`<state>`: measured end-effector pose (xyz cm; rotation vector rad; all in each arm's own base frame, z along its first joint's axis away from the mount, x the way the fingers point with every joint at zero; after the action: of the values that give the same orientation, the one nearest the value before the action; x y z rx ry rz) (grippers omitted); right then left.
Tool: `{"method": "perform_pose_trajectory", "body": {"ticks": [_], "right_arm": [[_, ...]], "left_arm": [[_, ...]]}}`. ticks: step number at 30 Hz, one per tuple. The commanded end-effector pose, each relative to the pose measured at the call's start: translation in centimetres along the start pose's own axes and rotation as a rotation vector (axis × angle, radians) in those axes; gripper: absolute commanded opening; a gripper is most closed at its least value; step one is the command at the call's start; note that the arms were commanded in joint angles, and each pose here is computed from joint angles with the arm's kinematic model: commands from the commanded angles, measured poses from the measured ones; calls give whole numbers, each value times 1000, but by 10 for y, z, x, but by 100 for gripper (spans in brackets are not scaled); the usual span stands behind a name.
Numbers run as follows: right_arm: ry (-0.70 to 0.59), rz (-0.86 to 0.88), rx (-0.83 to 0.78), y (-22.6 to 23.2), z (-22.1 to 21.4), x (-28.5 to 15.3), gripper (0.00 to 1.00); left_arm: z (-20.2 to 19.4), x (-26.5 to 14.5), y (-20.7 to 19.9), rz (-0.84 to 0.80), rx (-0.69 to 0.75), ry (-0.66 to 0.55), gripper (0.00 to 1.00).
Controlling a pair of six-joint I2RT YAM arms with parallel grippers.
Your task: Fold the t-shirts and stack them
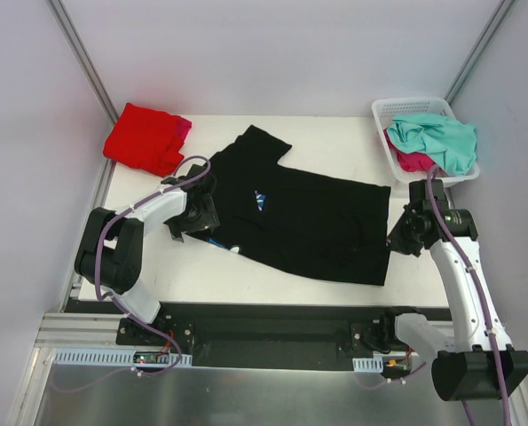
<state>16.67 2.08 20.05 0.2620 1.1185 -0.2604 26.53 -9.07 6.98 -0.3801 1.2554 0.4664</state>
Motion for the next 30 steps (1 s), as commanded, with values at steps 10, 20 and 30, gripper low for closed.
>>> {"method": "perform_pose_trajectory", "body": {"ticks": [10,20,30], "right_arm": [[55,-82,61,-2,13,48,1],[69,-88,82,-4,28,63,1],[96,-73,77,-1,27,77,1]], "left_arm": [[6,-15,1,8,3,-47,88],[7,-17,2,6,5,-48,88],[28,-62,-25,-144,48,-134,92]]}}
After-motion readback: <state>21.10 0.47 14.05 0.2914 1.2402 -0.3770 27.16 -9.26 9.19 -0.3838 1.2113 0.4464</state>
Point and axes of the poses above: each gripper's point midway between its finger pads, its own x axis out along the fingers, its own y axis along the line the jaws close on, z = x × y, the point moved 4 cm from there along -x, back along the fingers, and after that the axes turned 12 degrees about -x, right-handed, at the moved point
